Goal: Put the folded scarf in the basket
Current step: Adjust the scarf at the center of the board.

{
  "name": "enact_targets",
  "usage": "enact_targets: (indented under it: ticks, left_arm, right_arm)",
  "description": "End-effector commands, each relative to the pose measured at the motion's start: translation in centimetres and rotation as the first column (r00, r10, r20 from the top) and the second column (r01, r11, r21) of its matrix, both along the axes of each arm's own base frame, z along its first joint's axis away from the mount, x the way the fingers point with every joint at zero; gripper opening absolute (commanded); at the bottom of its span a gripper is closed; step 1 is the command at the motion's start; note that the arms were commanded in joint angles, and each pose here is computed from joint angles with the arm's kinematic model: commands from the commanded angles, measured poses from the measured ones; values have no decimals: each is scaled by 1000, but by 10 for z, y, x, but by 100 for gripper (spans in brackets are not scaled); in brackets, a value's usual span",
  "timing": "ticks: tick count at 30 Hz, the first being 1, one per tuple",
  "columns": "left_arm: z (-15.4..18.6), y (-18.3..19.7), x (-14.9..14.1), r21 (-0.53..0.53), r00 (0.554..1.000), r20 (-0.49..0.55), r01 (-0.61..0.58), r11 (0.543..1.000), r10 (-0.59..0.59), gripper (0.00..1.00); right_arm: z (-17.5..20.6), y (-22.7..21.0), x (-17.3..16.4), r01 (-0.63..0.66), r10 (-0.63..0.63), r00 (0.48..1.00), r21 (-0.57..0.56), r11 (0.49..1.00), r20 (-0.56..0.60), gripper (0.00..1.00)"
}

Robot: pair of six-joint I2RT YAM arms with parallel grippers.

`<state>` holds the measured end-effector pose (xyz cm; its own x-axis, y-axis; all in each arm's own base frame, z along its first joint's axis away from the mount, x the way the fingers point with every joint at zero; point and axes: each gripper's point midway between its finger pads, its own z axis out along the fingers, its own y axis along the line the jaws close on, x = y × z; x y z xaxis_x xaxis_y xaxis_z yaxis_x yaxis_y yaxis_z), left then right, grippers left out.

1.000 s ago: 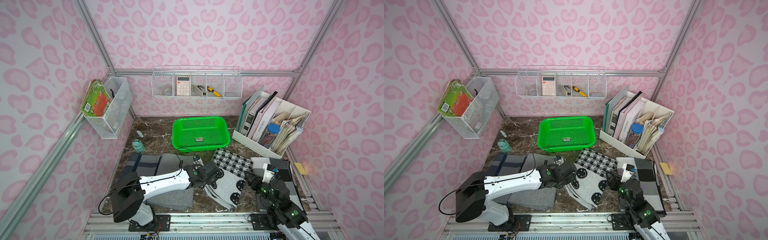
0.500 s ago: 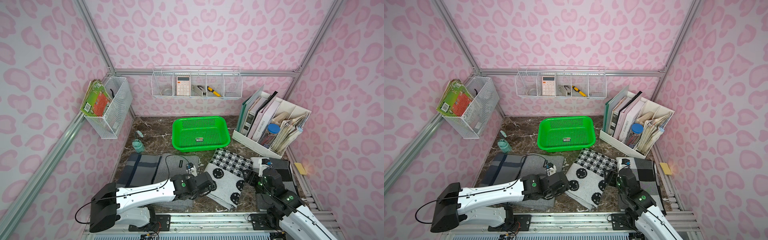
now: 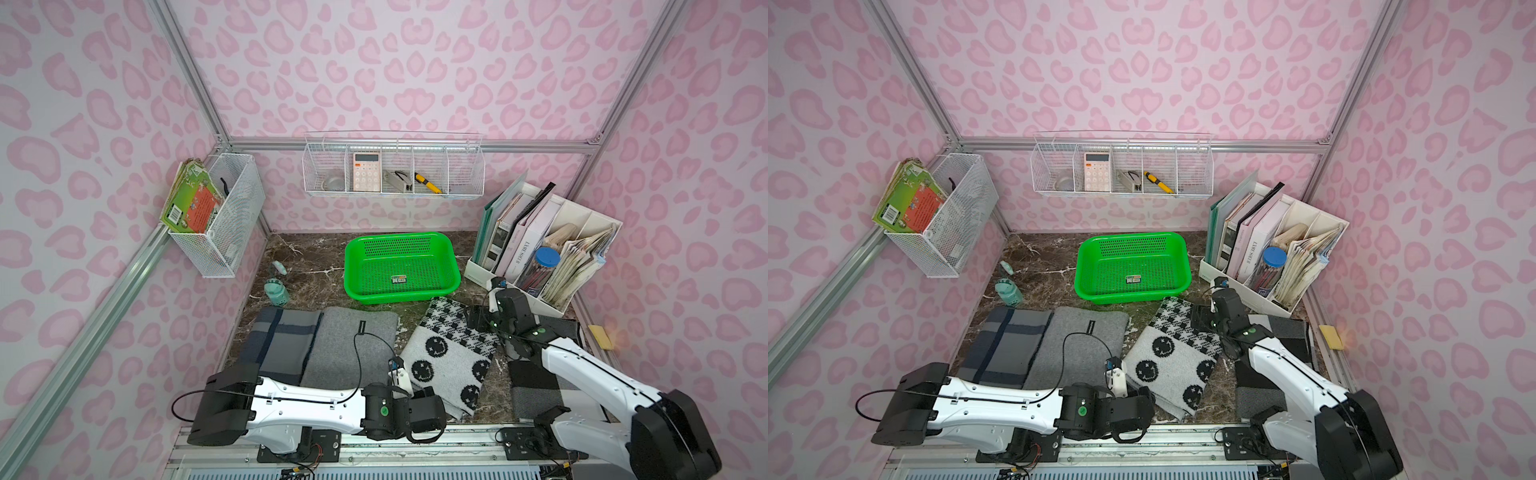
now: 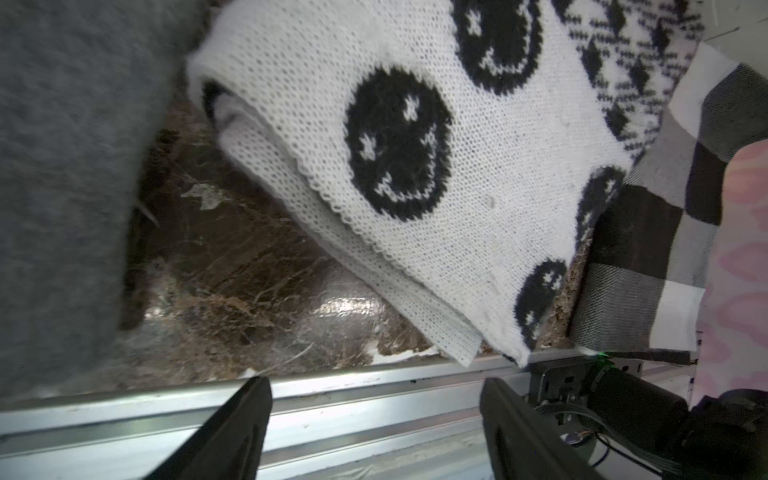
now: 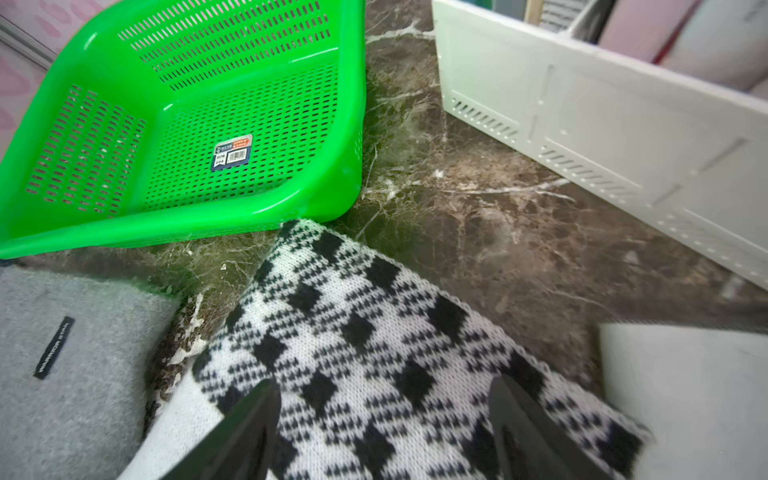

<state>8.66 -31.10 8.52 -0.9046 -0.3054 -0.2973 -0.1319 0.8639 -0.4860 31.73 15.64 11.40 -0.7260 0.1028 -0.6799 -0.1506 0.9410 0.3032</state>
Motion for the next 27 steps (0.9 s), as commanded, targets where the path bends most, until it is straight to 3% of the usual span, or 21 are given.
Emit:
enact_targets:
  ticks: [1,12,15,19,27]
  left_arm:
    - [5,-16,10,-108,998,42,-50,993,55,85]
    - [-21,-13,22,-133,993,33,-108,985,113,87]
    - [-28,-18,27,-131,993,2,-117,984,118,77]
    - [-33,-32,38,-205,995,-12,-100,974,99,72]
    - [-41,-16,64,-159,987,-8,-157,975,158,72]
  right_arm:
    - [-11,11,14,-42,41,999,-29,999,-24,79]
    - [-60,12,23,-30,20,992,-77,997,-122,73]
    - [-68,5,18,5,-16,990,-82,997,-138,64]
    - [-79,-6,3,57,-67,984,-66,996,-163,58]
    - [-95,-33,-43,174,-177,961,-33,984,-213,57]
